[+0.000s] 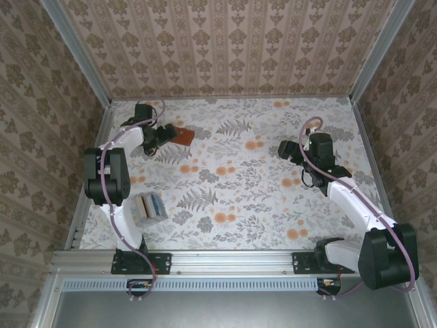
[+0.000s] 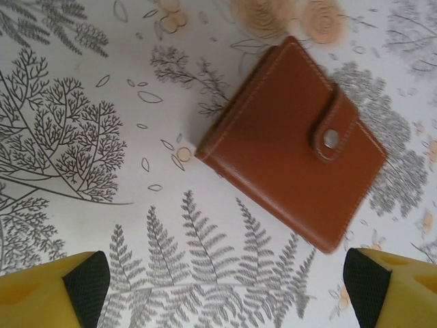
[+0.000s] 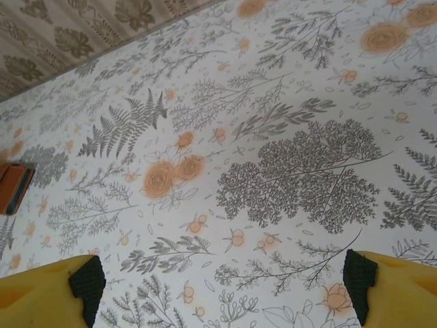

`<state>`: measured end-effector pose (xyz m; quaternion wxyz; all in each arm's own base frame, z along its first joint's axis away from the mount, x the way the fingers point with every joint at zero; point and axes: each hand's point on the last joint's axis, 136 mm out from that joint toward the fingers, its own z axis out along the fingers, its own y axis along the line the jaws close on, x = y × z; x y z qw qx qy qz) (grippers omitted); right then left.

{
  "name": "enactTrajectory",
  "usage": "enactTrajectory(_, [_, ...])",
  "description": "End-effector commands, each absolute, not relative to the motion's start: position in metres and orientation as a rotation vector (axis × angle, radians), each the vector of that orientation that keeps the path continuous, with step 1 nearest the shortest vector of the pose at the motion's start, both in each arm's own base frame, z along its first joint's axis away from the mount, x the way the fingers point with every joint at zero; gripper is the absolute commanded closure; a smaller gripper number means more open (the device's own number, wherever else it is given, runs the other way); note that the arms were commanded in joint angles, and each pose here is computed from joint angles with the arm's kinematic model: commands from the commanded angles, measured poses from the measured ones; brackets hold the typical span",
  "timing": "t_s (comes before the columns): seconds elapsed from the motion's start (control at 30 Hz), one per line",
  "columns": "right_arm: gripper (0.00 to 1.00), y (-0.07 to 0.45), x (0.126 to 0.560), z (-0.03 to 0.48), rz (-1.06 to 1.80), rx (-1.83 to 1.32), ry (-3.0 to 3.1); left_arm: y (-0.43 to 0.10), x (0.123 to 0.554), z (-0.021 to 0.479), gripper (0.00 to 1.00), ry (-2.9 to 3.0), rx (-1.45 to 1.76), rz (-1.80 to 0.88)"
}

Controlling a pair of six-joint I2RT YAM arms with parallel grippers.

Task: Put the credit cards into the card holder
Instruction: Move the storage box to the center of the table.

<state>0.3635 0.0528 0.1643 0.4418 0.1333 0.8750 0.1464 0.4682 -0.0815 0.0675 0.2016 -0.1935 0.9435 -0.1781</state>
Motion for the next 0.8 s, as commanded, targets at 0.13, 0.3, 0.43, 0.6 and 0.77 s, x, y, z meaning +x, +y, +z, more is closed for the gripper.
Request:
enactTrajectory(0.13, [0.08, 0.059, 0.358, 0.168, 0.379, 0.303, 2.186, -0.106, 0.493, 0.054, 0.12, 2.618, -0.689, -0.52])
enactTrajectory(0.3, [0.08, 0.059, 0.355, 0.173, 0.38, 0.325, 2.196, -0.104, 0.499, 0.038, 0.23, 2.652, -0.758, -0.356])
enactTrajectory(0.43, [0.09, 0.057, 0.351, 0.175, 0.362, 0.332, 2.178, -0.115, 0.494, 0.023, 0.52, 2.71, -0.664, -0.285])
enactTrajectory(0.6, [0.1, 0.058, 0.35, 0.179, 0.371, 0.332, 2.152, -0.133, 0.478, 0.021, 0.81, 2.79, -0.45, -0.194])
enactTrajectory(0.77, [0.1, 0.075, 0.355, 0.181, 0.411, 0.281, 2.185, -0.172, 0.44, 0.037, 0.95, 2.817, -0.229, -0.363])
